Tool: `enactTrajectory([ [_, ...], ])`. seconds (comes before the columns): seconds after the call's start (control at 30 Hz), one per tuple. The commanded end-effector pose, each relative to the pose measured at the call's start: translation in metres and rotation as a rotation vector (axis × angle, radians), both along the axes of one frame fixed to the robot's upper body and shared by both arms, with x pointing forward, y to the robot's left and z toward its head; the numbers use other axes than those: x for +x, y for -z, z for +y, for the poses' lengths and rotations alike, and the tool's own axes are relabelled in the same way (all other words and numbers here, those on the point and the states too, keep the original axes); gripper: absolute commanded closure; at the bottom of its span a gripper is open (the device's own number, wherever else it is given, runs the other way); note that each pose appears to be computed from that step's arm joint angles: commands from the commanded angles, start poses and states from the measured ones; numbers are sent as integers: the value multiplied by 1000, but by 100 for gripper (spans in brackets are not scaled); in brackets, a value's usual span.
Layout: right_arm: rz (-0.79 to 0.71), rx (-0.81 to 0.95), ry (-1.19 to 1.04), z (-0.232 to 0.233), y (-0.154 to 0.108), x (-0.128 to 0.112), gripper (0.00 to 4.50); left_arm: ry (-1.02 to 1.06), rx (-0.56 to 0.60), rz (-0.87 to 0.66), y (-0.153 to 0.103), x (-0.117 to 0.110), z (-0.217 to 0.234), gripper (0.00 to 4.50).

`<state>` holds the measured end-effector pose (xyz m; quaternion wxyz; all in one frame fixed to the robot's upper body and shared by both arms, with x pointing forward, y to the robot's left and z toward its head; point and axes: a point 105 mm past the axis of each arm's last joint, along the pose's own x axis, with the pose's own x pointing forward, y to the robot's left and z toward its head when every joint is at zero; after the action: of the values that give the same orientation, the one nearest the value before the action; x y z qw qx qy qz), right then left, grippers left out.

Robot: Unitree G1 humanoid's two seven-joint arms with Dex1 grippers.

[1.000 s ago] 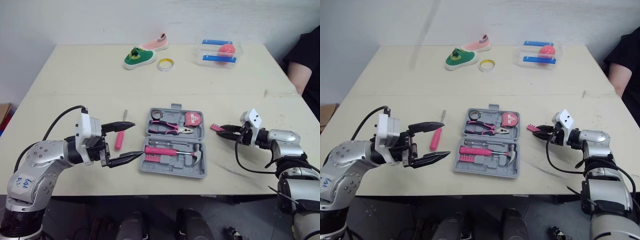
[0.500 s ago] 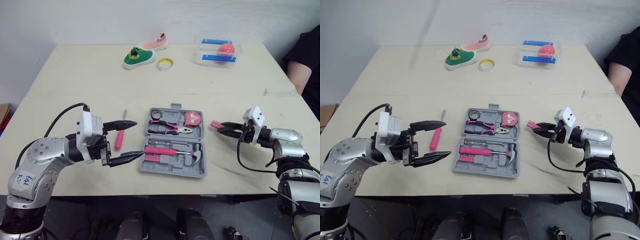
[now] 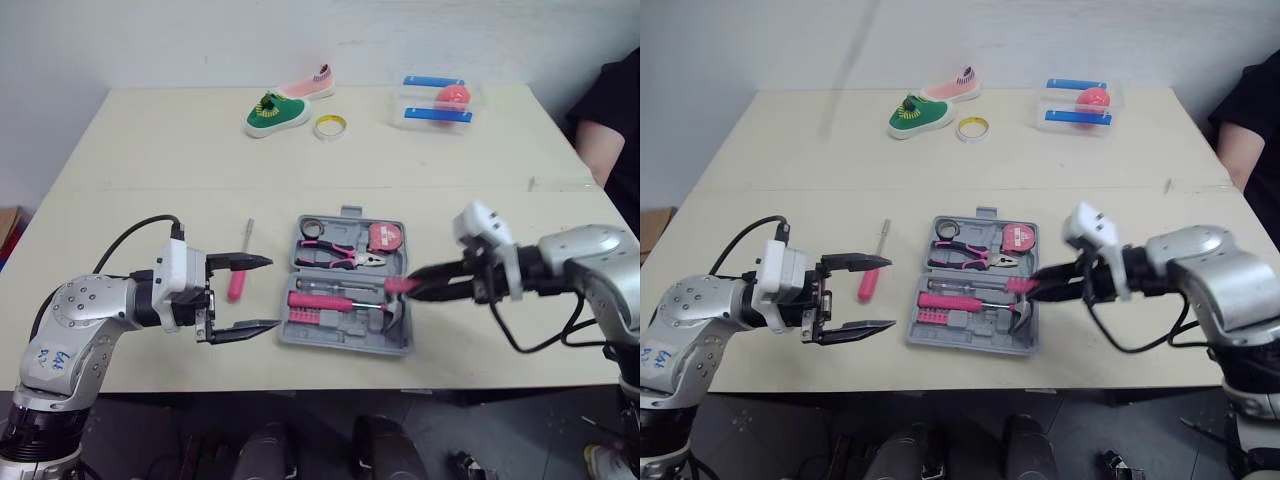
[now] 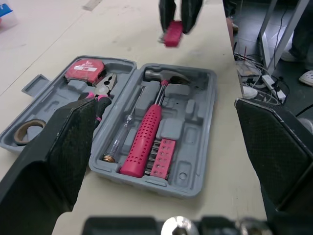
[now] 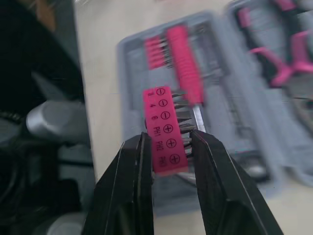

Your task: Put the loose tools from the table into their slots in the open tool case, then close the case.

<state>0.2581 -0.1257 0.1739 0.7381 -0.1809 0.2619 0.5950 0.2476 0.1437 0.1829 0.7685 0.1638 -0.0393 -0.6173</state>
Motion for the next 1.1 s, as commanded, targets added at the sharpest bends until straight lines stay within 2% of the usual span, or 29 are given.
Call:
enactTrajectory([
  [0.03,-30,-83,30,12,3,-4,373,30,7,-29,-1,-3,-6,0],
  [0.3,-52,-152,64,35,16,6,373,26,13,-20,4,-4,-8,0],
  [0.43,10,-166,53,36,21,1,373,16,14,-7,8,-6,-6,0],
  [0.57,-47,-223,63,33,27,9,373,11,10,-3,8,-9,-6,0],
  [1.1,-75,-223,57,46,33,22,373,-14,7,6,13,-12,-5,0],
])
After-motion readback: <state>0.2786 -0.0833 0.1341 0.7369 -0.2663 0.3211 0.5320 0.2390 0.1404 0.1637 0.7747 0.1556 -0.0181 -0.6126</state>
